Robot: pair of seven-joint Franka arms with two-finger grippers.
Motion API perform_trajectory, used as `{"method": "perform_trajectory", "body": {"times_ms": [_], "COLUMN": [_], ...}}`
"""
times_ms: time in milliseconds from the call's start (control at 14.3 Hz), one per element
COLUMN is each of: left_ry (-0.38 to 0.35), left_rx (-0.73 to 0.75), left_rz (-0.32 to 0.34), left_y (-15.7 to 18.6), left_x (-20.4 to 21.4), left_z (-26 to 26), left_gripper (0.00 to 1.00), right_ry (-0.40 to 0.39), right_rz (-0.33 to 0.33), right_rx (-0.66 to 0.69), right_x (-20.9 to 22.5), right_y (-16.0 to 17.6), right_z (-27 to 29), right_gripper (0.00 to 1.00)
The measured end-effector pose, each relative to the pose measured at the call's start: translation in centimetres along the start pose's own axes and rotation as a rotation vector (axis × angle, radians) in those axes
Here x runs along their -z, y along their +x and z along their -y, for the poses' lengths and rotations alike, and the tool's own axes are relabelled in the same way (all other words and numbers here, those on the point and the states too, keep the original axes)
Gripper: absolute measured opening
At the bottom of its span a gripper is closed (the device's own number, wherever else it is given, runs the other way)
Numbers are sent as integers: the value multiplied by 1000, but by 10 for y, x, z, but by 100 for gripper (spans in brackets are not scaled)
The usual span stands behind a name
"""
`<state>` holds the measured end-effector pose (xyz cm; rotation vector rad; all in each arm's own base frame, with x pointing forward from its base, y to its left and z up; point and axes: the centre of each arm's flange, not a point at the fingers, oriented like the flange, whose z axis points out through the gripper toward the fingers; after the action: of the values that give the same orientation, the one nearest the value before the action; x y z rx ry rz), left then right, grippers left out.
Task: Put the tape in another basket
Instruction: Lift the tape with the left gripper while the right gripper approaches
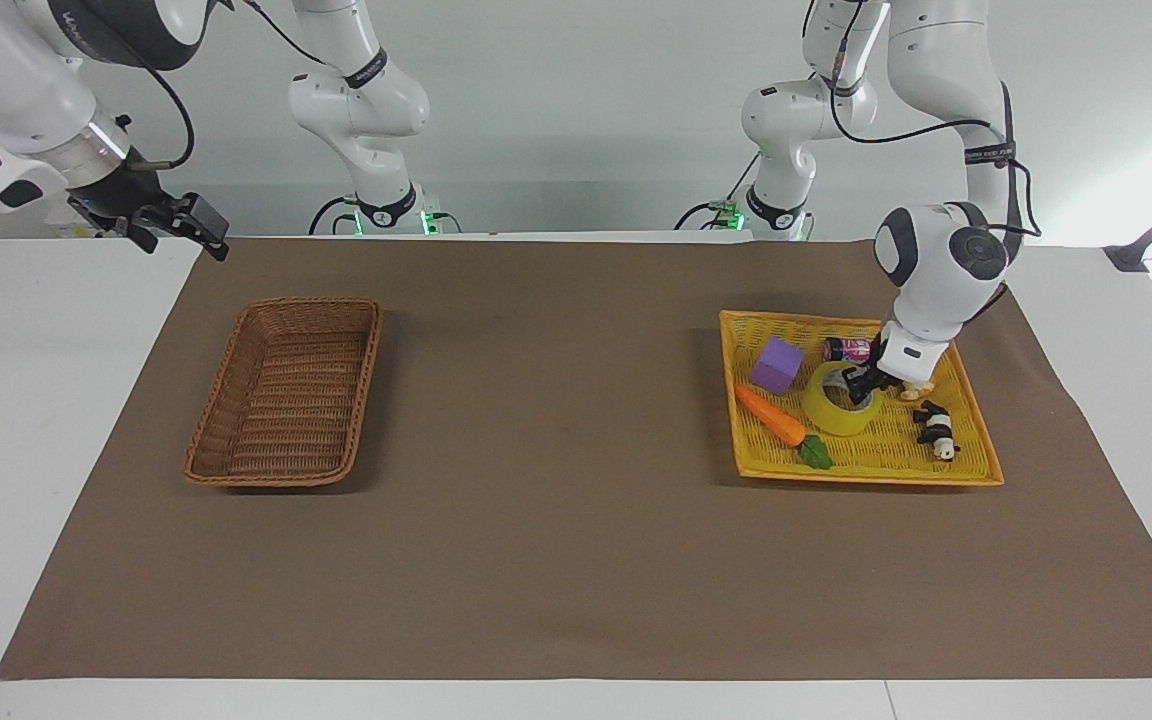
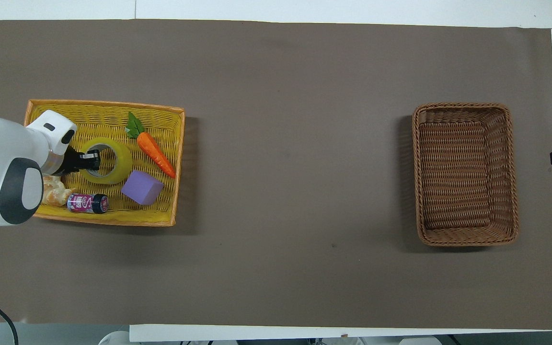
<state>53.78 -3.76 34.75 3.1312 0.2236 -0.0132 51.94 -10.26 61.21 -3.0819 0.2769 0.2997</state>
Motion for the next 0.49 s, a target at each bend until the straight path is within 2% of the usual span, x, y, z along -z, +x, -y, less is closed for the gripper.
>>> {"method": "perform_trajectory", "body": {"times_ms": [140, 280, 350, 490], "left_ry": [-30, -118, -150, -206], "left_rx": [18, 62, 75, 70], "left_rz": [19, 31, 32, 61], "left_y": [22, 32, 29, 8], "left_x": [59, 121, 139, 150], "left_z": [-12, -41, -61, -120], "left_gripper": [22, 22, 22, 22], "right_ry": [0, 1, 3, 5], "right_rz": [0, -1, -1, 1], "right_rx": [0, -8, -15, -19], "right_x": [0, 0, 0, 0], "right_y": [0, 0, 0, 0], "right_z": [0, -4, -8, -12], "right_gripper": [100, 100, 100, 100]}}
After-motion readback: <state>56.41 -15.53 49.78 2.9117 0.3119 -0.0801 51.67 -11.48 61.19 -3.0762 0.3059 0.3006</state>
